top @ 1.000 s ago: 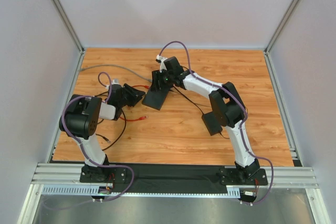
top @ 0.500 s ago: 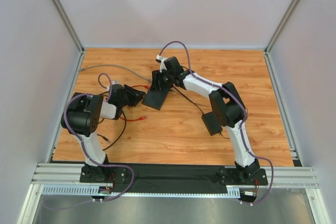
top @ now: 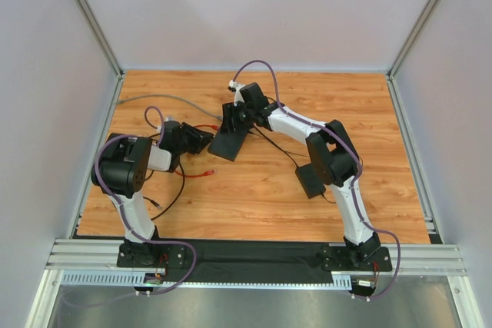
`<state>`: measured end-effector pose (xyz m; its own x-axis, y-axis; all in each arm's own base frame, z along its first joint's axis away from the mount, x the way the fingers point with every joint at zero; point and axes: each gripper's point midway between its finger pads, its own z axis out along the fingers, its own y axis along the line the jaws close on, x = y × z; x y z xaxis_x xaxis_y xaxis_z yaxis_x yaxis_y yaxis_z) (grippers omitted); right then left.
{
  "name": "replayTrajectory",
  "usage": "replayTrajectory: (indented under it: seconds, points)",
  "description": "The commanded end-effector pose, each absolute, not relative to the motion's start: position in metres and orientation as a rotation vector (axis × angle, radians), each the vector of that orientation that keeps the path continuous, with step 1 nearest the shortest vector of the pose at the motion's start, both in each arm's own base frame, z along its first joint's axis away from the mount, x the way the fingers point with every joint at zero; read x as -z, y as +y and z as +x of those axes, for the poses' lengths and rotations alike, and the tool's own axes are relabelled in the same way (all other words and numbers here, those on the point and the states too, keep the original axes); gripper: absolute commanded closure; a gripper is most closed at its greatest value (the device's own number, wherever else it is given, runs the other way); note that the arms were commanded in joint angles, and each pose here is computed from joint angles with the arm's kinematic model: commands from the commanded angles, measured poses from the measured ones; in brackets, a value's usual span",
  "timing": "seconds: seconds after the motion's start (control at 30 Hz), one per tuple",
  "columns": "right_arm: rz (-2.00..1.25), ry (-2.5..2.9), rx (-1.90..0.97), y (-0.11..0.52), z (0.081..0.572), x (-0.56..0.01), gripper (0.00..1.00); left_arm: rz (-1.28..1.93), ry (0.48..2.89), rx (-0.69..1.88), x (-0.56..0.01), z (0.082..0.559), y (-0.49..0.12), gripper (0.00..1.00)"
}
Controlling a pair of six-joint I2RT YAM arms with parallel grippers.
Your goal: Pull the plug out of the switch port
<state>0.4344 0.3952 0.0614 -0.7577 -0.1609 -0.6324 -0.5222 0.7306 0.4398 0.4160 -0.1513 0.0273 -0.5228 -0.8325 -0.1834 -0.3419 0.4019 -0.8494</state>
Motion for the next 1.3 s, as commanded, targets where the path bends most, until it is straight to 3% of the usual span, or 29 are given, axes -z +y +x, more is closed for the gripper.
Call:
replayTrajectory:
  seconds: [0.0,0.23,0.37,0.5,0.57,0.7,0.77,1.27]
  points:
    - [-0.519,2.404,-0.828,0.397,0.431,-0.047,0.39,-1.058,2.136,0.962,-0.003,0.407,-0.147,0.59]
    - [-0.521,2.405,-0.827,0.397,0.432,-0.046,0.39,-1.053,2.169,0.940,0.002,0.404,-0.150,0.60]
    - [-0.517,2.407,-0.827,0.397,0.432,-0.047,0.39,-1.068,2.162,0.971,0.005,0.404,-0.154,0.67]
    - [-0.519,2.405,-0.827,0.397,0.433,-0.047,0.39,-1.076,2.131,0.992,0.006,0.404,-0.154,0.69]
    - [-0.521,2.407,-0.830,0.397,0.432,-0.047,0.39,-1.079,2.124,0.987,0.007,0.402,-0.152,0.79]
    - [-0.518,2.412,-0.826,0.396,0.432,-0.046,0.39,-1.086,2.080,0.979,0.005,0.401,-0.147,0.89]
    - [-0.513,2.413,-0.824,0.396,0.433,-0.046,0.39,-1.087,2.076,0.978,0.004,0.400,-0.147,1.00]
    - [-0.476,2.512,-0.663,0.388,0.435,-0.019,0.39,-1.085,1.926,1.068,0.005,0.405,-0.145,1.00]
